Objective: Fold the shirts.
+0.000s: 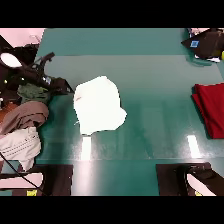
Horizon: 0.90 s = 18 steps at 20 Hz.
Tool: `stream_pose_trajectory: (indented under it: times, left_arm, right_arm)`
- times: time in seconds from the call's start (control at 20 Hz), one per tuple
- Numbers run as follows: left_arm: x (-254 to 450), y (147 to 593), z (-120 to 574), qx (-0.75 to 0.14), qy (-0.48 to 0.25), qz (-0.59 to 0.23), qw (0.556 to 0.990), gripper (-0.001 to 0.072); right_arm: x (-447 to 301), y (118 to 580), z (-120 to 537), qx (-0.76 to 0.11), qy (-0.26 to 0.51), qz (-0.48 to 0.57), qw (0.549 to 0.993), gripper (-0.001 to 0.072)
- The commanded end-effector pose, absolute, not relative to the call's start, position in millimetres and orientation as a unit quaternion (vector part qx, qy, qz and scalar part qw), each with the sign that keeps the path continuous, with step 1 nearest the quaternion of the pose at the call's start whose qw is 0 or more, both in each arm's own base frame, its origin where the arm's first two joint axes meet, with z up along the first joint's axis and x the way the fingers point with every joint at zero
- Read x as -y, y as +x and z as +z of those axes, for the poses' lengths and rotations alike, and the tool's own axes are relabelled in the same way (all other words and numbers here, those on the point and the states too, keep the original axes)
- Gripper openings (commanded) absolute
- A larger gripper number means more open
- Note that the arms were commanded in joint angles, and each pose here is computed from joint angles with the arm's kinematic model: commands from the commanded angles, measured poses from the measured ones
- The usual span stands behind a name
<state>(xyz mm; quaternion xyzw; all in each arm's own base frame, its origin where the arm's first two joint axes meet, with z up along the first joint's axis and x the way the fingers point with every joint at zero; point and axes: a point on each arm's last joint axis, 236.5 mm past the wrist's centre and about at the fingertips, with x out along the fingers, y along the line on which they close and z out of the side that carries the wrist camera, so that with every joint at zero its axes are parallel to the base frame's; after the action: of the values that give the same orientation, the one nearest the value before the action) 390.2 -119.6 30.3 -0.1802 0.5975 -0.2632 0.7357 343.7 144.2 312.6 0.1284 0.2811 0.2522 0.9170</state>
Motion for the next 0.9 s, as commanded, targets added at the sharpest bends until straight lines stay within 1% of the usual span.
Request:
stream_pose_trajectory:
  times: [0.0,0.2,0.45,0.5,0.55,0.6,0.75,0.85]
  left_arm:
    - [114,395,-3,-0.586,-0.185,-0.241,0.751,0.0541]
    - [125,417,-14,-0.556,-0.176,-0.225,0.781,0.0541]
    - [129,423,-33,-0.565,-0.196,-0.209,0.773,0.0538]
    - [129,425,-32,-0.563,-0.196,-0.208,0.775,0.0383]
    - [129,425,-30,-0.562,-0.195,-0.21,0.776,0.0099]
    - [130,426,-25,-0.562,-0.193,-0.215,0.775,0.0023]
    - [135,427,9,-0.553,-0.172,-0.246,0.777,0.0023]
    - [138,430,45,-0.528,-0.152,-0.267,0.791,0.0023]
  right_arm:
    - [-146,345,299,-0.297,0.133,0.252,0.911,0.0016]
    - [-146,345,299,-0.296,0.133,0.252,0.912,0.0016]
    - [-146,343,298,-0.3,0.133,0.253,0.91,0.0016]
    - [-146,342,295,-0.306,0.131,0.254,0.908,0.0016]
    - [-147,339,292,-0.315,0.129,0.255,0.905,0.0016]
    - [-148,335,287,-0.326,0.126,0.258,0.901,0.0016]
    - [-157,319,256,-0.379,0.125,0.267,0.877,0.0016]
    - [-171,306,202,-0.445,0.146,0.264,0.843,0.0018]
